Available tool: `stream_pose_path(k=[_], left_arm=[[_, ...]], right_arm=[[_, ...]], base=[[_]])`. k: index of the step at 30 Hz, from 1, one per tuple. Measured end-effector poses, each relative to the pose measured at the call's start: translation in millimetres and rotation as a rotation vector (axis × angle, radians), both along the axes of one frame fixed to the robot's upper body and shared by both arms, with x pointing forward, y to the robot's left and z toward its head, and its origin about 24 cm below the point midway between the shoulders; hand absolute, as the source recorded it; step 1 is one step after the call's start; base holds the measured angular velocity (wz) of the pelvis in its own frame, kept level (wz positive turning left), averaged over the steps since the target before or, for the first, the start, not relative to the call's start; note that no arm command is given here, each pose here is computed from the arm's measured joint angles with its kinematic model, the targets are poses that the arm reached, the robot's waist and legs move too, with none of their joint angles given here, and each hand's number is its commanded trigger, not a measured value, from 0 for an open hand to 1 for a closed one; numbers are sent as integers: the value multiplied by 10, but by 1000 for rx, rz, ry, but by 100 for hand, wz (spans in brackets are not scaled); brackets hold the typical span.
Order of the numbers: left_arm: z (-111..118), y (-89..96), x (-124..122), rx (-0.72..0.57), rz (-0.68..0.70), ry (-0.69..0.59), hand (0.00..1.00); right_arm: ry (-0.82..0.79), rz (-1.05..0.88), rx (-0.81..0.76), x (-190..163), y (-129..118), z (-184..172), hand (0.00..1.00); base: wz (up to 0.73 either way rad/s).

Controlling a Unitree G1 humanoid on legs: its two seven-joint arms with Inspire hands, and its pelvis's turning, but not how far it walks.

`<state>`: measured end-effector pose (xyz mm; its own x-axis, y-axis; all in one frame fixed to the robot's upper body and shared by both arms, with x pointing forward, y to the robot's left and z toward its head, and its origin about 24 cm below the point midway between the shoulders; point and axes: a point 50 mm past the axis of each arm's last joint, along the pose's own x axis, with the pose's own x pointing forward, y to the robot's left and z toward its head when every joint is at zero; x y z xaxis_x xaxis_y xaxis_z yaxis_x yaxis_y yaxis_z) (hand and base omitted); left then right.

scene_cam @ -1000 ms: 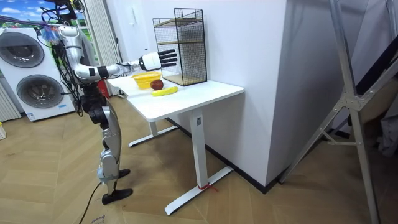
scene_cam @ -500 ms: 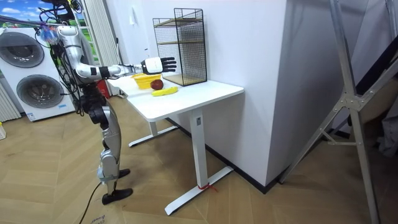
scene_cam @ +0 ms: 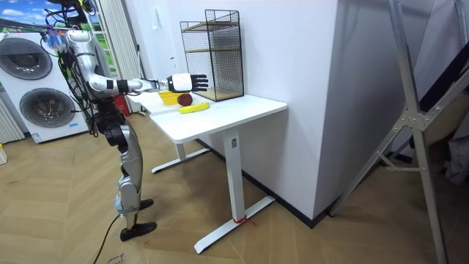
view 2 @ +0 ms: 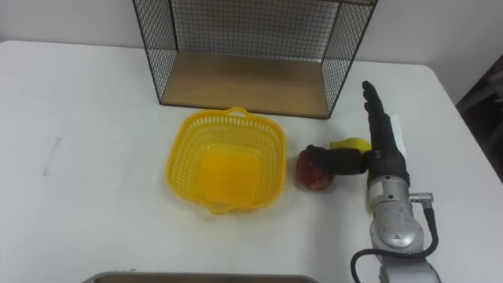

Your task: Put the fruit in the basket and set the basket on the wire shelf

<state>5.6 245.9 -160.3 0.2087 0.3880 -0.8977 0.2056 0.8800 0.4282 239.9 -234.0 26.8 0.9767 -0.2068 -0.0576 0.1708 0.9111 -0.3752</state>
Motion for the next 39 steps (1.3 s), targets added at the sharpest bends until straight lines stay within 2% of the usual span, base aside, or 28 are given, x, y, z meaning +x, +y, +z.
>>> stream_pose_path(k=[17, 23, 39], left_arm=[[-5, 3, -21, 3, 3, 12, 0], [-5, 5, -18, 4, 3, 14, 0], [-7, -3, -19, 1, -2, 15, 0]], right_arm=[[58, -5, 13, -29, -16, -159, 0], [85, 76, 7, -21, 116, -202, 0], [117, 151, 12, -26, 217, -249, 0]], base=[[2], [1], [0]])
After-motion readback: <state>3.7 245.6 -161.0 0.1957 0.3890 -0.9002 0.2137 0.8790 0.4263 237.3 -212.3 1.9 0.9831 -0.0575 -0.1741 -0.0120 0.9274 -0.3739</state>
